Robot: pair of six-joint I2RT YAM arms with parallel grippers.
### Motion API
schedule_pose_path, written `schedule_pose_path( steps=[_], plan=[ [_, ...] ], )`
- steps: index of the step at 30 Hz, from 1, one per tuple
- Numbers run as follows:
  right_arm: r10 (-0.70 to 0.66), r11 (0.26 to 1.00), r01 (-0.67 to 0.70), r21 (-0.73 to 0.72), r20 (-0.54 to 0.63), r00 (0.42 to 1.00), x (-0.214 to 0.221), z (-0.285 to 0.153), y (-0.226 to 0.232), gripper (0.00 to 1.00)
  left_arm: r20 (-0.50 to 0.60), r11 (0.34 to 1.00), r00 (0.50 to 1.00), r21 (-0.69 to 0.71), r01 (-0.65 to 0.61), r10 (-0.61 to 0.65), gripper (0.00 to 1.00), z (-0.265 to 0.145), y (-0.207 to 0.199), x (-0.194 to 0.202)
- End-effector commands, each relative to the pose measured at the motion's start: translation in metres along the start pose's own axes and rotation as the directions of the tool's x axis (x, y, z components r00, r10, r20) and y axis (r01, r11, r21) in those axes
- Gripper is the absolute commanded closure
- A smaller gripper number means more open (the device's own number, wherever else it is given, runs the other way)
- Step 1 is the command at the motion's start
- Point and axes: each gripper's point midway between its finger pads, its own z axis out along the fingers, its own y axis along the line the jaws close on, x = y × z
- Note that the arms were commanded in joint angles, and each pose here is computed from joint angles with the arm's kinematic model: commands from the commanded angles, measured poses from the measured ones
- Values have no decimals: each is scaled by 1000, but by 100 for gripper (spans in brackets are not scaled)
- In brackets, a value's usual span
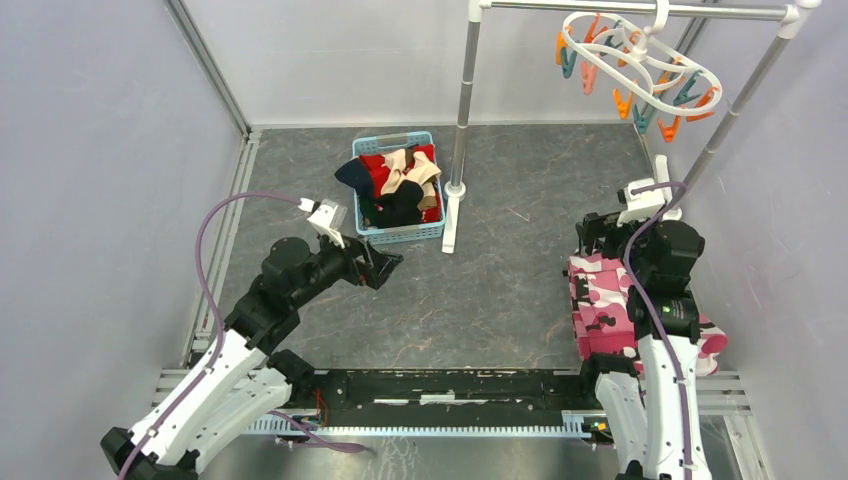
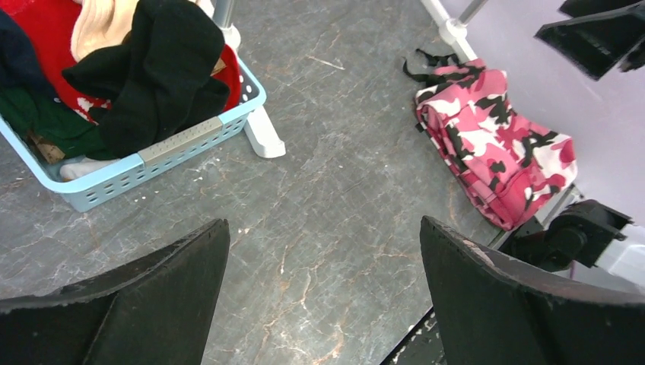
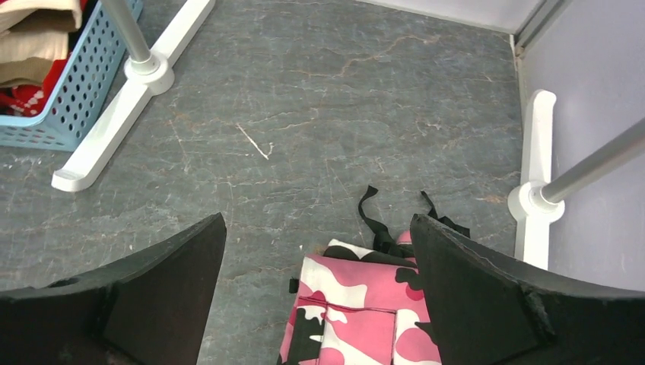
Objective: Clip the socks to the hanger
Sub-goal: Pick up the sock from the bin.
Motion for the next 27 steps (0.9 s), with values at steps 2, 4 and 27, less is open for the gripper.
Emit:
schedule_pose_path(
  steps=[2, 4, 27],
  plan=[
    [-69, 984, 74, -159, 39, 997, -3, 0, 25, 2, 134, 996, 989, 71, 51, -61, 0, -17, -17, -23],
    [-105, 957, 117, -267, 61, 993, -2, -3, 42, 2, 161, 994, 984, 96, 60, -75, 0, -22, -22, -28],
    [-474, 756, 384, -531, -38, 880, 85, 14, 51, 2, 27, 985, 996, 154, 82, -88, 0, 37, -22, 1]
  ],
)
